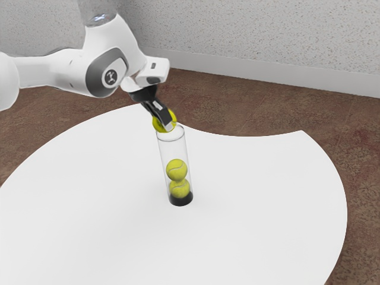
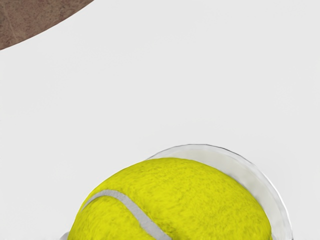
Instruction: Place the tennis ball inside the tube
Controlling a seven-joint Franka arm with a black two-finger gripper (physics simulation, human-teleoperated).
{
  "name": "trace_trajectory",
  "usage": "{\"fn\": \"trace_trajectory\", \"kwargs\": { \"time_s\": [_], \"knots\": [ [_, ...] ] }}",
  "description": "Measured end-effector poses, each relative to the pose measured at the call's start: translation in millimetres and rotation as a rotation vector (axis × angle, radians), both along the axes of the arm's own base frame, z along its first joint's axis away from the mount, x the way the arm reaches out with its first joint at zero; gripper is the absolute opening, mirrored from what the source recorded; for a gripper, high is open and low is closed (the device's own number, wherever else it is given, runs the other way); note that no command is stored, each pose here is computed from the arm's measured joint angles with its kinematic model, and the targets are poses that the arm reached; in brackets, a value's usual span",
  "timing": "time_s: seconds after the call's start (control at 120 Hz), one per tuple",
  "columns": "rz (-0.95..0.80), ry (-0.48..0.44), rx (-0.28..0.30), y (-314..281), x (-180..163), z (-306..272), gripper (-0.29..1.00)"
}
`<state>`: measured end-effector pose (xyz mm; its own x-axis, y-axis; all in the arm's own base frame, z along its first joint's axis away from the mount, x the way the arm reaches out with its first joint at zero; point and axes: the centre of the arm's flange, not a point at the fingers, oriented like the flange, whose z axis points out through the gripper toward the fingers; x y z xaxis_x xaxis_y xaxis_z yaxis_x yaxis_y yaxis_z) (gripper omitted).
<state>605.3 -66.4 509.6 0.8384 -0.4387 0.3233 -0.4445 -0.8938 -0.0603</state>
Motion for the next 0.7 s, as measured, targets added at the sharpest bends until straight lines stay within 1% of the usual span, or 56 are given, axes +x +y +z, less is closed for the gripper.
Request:
{"fn": "trace_trajectory", "kwargs": {
  "time_s": [0.108,0.258,0.492,0.7],
  "knots": [
    [0.009,0.001,-0.001,4.9,1.0,-0.7,0.34],
    [-0.011,-0.004,-0.001,-8.3,0.1,2.2,0.35],
    [-0.016,-0.003,-0.007,-8.5,-0.1,3.3,0.56],
    [-0.025,-0.011,-0.002,-8.9,-2.3,9.6,0.65]
  ]
}}
